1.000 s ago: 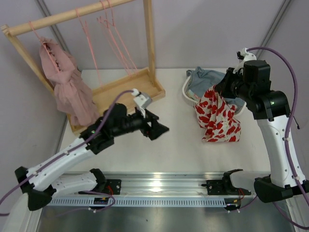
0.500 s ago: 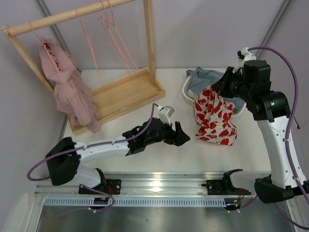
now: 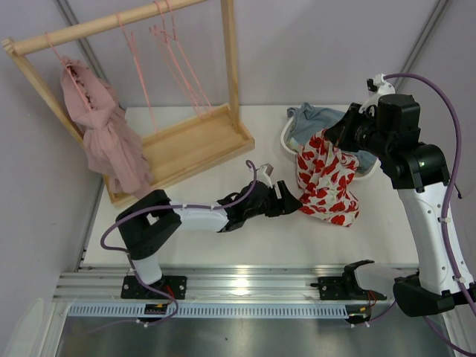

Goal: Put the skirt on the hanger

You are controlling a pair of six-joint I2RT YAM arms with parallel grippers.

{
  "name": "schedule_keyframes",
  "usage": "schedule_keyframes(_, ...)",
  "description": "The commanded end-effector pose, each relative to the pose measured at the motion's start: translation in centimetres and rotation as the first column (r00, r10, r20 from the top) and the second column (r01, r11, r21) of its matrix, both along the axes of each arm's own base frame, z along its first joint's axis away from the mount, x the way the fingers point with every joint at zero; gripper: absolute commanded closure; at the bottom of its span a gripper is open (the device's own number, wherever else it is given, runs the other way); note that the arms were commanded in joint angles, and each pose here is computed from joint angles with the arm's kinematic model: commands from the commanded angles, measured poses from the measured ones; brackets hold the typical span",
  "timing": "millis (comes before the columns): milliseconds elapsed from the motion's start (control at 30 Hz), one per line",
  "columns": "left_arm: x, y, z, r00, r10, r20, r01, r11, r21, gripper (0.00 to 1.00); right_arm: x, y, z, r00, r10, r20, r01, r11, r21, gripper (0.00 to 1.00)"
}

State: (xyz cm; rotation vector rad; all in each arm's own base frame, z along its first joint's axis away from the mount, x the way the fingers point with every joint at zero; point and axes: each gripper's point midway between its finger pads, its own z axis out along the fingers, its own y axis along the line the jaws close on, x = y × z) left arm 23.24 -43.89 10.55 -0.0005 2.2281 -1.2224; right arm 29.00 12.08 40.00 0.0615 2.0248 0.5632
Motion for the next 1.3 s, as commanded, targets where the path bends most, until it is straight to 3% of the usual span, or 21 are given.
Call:
schedule_keyframes(0, 1.7, -1.4, 3.6, 0.999, 0.034, 0.032, -0.028, 0.984, -0.173, 0.24, -0.3, 0.7, 1.7, 0.998, 0.032, 0.055, -0.034, 0.999, 0.033, 1.0)
schedule_keyframes(333, 3.0, 0.3, 3.2, 0.997, 0.079, 0.021, -0.074, 0.978, -0.196, 0.23, -0.2, 0.3, 1.0, 0.999, 0.016, 0.038, -0.017, 1.0, 0.016, 1.0)
schedule_keyframes(900, 1.6, -2.5, -0.1, 0.999, -0.043, -0.018, 0.039, 0.982, -0.185, 0.26, 0.1, 0.6, 1.6, 0.999, 0.02, 0.048, -0.021, 0.999, 0.025, 1.0)
schedule_keyframes(1267, 2.6, -3.7, -0.3, 1.0, -0.02, -0.019, 0.015, 0.973, -0.23, 0.35, -0.2, 0.5, 2.1, 0.998, 0.027, 0.055, -0.028, 0.999, 0.021, 1.0)
